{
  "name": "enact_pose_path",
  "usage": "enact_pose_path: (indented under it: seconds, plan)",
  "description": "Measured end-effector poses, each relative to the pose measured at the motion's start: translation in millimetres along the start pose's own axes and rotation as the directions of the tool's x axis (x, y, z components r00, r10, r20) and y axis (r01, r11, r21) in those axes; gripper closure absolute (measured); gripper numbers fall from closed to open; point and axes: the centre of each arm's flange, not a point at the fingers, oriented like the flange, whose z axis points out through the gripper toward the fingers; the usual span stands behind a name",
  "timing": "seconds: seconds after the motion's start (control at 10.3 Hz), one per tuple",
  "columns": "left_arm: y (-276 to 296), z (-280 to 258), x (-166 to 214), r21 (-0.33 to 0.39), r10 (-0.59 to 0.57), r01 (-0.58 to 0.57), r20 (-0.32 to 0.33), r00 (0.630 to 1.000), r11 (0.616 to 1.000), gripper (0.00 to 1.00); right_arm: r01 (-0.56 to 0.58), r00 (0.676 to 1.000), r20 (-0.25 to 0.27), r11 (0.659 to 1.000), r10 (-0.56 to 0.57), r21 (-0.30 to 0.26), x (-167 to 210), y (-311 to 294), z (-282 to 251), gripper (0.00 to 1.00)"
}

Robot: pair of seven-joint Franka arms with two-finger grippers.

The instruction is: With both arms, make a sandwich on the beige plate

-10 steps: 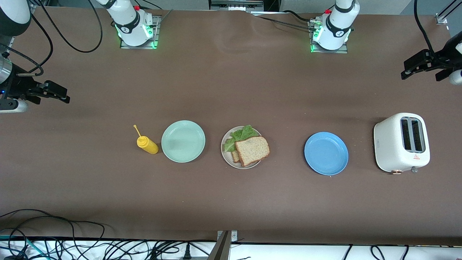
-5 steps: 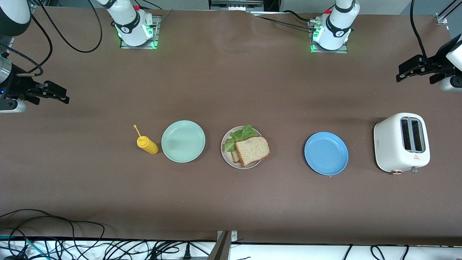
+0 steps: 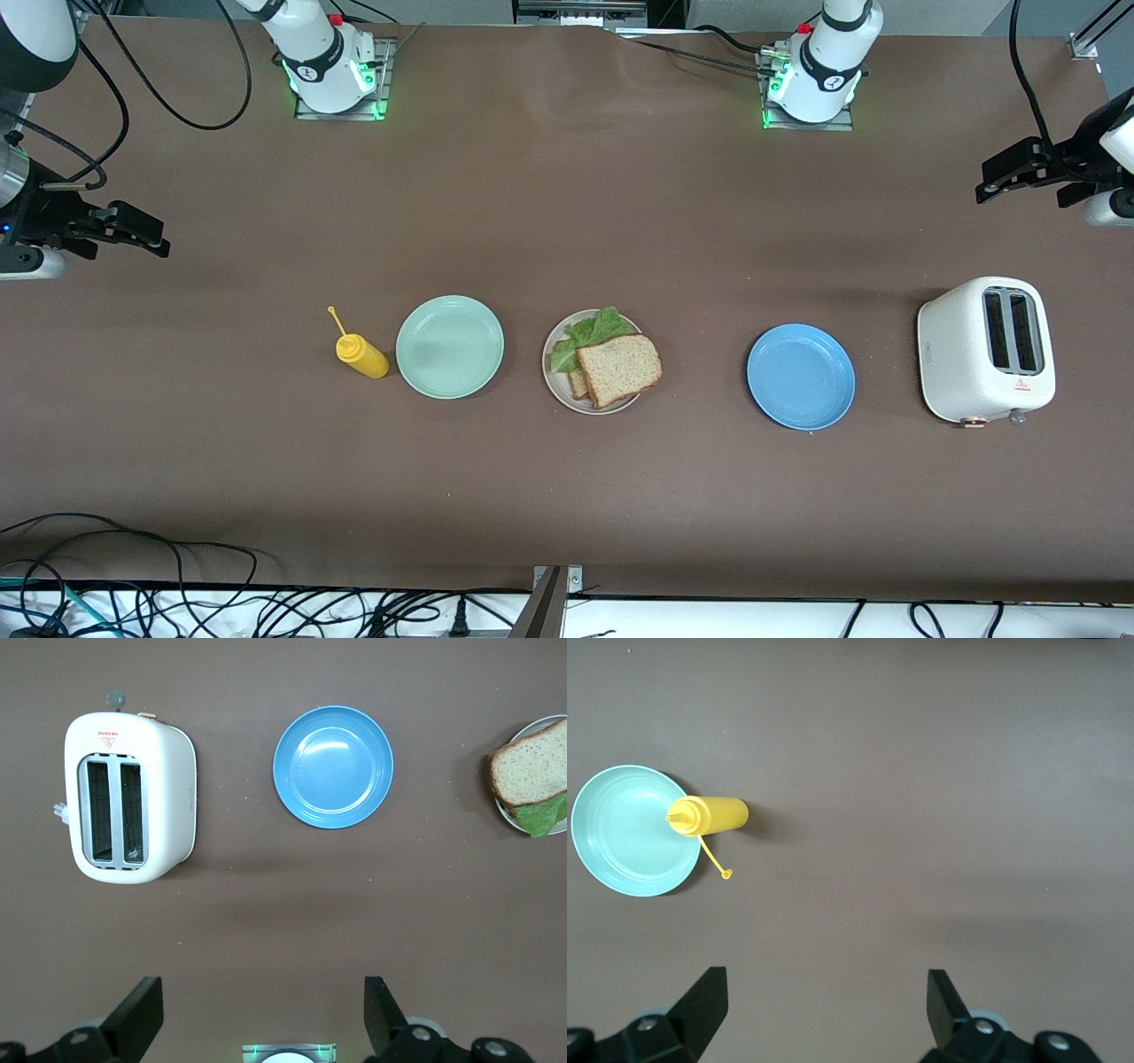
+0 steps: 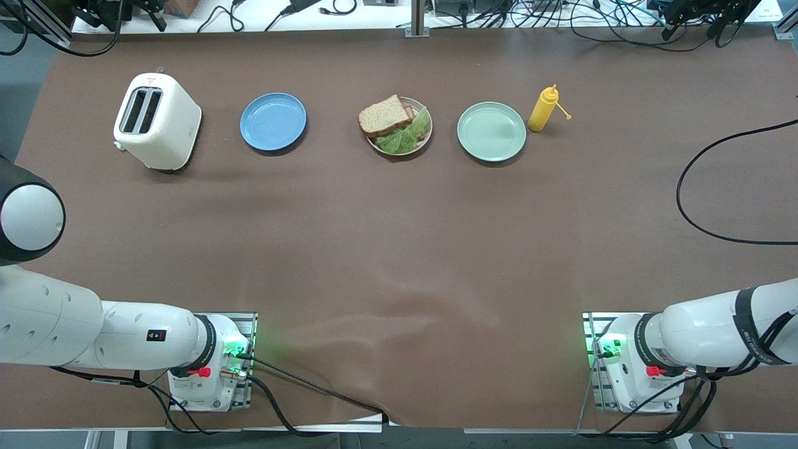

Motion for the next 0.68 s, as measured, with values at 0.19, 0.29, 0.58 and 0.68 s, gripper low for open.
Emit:
enact_pose_path:
  seconds: [0.19, 0.29, 0.58, 0.68]
  plan:
    - [-0.4, 1.1, 1.0, 0.000, -0.001, 0.001, 0.001, 1.000, 1.000, 0.00, 0.000, 1.000, 0.000, 1.000, 0.000, 0.000, 0.1, 0.0, 0.1, 0.00]
    - [-1.1, 1.2, 1.1, 0.000, -0.002, 0.002, 0.001, 1.000, 1.000, 0.00, 0.000, 1.000, 0.000, 1.000, 0.000, 0.000, 0.1, 0.0, 0.2, 0.00]
    - [-2.8, 1.0, 1.3, 0.000, -0.005, 0.005, -0.001, 1.000, 1.000, 0.00, 0.000, 1.000, 0.000, 1.000, 0.000, 0.000, 0.1, 0.0, 0.2, 0.00]
    - [-3.3, 1.0, 1.3, 0.000, -0.006, 0.006, -0.001, 1.000, 1.000, 0.00, 0.000, 1.000, 0.000, 1.000, 0.000, 0.000, 0.1, 0.0, 0.2, 0.00]
